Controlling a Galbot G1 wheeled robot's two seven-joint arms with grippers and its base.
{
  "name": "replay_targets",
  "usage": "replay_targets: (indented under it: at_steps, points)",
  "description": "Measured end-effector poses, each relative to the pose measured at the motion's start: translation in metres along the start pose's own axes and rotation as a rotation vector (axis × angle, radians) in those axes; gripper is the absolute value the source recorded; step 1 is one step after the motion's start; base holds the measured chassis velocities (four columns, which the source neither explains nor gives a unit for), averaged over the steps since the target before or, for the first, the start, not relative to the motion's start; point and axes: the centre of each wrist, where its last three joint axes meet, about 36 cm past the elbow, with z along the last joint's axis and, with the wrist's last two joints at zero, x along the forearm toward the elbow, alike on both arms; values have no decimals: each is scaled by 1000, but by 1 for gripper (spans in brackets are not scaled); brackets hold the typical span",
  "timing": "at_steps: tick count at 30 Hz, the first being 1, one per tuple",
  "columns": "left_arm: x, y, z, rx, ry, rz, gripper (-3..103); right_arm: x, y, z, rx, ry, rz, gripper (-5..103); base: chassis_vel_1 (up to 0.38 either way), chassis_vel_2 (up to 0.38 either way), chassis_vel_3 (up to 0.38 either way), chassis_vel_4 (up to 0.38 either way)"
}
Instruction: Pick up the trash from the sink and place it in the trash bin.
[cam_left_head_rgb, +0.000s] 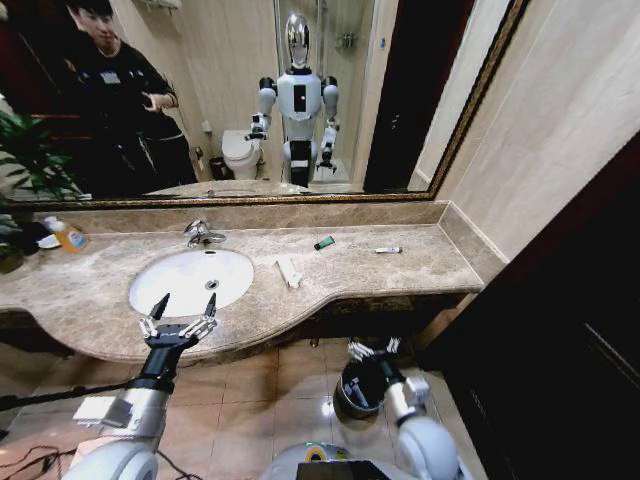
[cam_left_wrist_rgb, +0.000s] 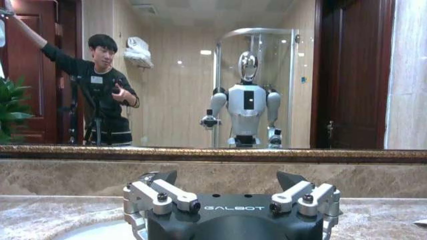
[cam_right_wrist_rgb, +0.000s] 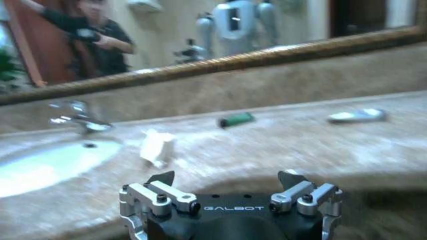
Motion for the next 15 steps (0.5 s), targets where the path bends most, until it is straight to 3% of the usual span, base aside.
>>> replay_targets:
  at_steps: [10, 15]
  points:
    - [0, 0, 0, 0, 0, 0, 100, -61, -9, -12, 46, -73, -260, 100, 0, 0, 0, 0]
    - [0, 0, 0, 0, 0, 0, 100, -92, -18, -18, 53, -86, -329, 100, 0, 0, 0, 0]
